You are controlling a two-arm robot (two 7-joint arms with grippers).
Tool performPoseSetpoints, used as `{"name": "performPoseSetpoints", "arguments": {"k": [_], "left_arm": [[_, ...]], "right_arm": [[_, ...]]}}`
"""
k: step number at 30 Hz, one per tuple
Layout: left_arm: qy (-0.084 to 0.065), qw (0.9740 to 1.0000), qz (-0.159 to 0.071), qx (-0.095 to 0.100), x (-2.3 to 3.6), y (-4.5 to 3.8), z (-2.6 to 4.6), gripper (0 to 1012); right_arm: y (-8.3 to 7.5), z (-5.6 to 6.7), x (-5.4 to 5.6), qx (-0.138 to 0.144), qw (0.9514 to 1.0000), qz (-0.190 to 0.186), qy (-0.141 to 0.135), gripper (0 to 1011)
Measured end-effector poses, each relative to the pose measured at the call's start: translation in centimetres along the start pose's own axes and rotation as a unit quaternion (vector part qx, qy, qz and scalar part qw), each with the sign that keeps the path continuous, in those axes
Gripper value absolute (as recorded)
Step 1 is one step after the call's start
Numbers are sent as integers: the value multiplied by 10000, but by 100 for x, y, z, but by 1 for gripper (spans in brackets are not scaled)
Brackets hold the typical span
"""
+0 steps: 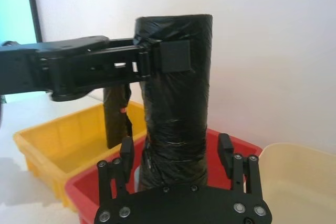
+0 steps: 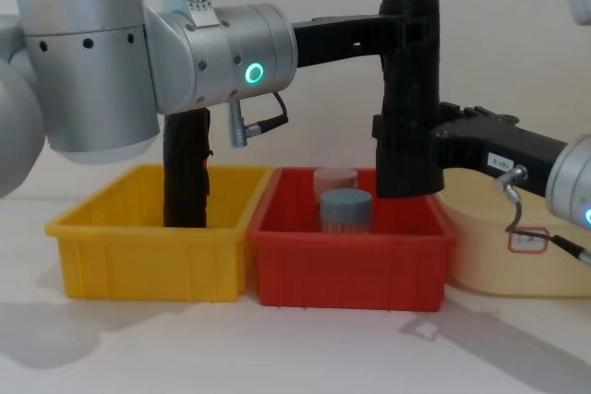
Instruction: Pick up the garbage bag with the one hand and transfer it to the other hand.
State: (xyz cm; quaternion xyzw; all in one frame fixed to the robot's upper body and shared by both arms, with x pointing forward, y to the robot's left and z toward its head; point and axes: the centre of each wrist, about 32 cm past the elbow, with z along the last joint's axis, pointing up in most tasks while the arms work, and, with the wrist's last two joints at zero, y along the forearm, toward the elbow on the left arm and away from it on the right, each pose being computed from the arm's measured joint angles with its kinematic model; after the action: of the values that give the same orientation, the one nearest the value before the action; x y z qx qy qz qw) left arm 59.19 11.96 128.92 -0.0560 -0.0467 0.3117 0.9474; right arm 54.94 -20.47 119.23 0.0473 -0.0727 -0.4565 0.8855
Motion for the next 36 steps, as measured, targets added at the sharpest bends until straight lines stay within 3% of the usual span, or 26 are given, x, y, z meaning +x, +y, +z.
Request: {"name": "performPoseSetpoints", "arguments": {"k": [6,17,36], "left_arm": [[0,10000,0,-1,0,0,0,386],[0,10000,1,0,0,0,0,386],[0,10000,0,0,0,0,0,386]], "right_arm": [[-64,15,-12,52,9999,97,30,879],[-110,49,-59,11,9995,320,58,559],[-107,72,-106,-86,9991,401,90,535]]}}
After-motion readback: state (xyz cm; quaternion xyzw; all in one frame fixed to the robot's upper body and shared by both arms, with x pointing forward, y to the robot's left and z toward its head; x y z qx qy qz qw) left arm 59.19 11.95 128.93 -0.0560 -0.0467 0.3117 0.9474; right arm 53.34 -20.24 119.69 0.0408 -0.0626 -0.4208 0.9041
